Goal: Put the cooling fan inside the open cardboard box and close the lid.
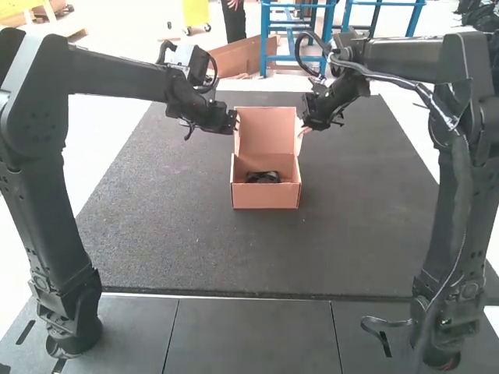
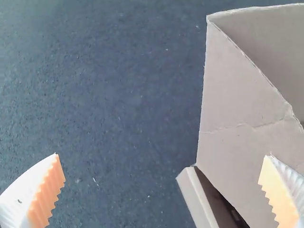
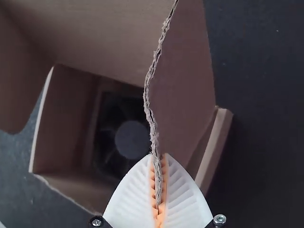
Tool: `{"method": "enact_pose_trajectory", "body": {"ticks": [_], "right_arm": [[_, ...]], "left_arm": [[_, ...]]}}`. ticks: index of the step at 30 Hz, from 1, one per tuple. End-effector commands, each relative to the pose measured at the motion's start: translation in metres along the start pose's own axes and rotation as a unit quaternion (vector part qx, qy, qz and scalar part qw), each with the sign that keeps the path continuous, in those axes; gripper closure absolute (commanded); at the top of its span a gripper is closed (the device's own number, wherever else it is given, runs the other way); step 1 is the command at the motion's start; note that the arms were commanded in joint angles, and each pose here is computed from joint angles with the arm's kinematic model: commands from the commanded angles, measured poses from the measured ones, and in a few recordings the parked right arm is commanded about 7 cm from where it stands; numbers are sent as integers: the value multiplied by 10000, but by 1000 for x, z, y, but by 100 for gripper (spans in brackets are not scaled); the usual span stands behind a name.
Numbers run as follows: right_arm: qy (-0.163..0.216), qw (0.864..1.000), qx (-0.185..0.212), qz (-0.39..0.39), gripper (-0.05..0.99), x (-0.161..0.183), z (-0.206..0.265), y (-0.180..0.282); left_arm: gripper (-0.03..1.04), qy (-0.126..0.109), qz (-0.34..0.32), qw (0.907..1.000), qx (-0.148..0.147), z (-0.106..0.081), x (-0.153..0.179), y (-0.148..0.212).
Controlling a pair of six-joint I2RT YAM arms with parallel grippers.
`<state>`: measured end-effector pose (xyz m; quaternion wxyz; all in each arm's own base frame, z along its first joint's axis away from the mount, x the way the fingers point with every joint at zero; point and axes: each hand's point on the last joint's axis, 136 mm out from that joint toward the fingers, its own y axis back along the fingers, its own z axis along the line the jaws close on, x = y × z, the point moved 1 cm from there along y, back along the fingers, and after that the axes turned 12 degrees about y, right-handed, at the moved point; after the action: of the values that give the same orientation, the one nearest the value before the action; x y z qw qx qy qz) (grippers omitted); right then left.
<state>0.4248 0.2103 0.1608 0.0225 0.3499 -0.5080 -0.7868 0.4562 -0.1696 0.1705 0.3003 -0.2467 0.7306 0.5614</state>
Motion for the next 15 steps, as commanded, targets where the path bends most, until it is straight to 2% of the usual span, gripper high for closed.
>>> {"method": "enact_pose_trajectory", "body": {"ticks": [1, 15], "right_arm": [[160, 9998, -46, -111, 94, -2, 18, 10], [246, 9996, -135, -10, 94, 17, 34, 9]], "left_arm": [[4, -21, -202, 9996, 178, -11, -9, 18], [4, -73, -132, 9997, 174, -9, 7, 28]]}}
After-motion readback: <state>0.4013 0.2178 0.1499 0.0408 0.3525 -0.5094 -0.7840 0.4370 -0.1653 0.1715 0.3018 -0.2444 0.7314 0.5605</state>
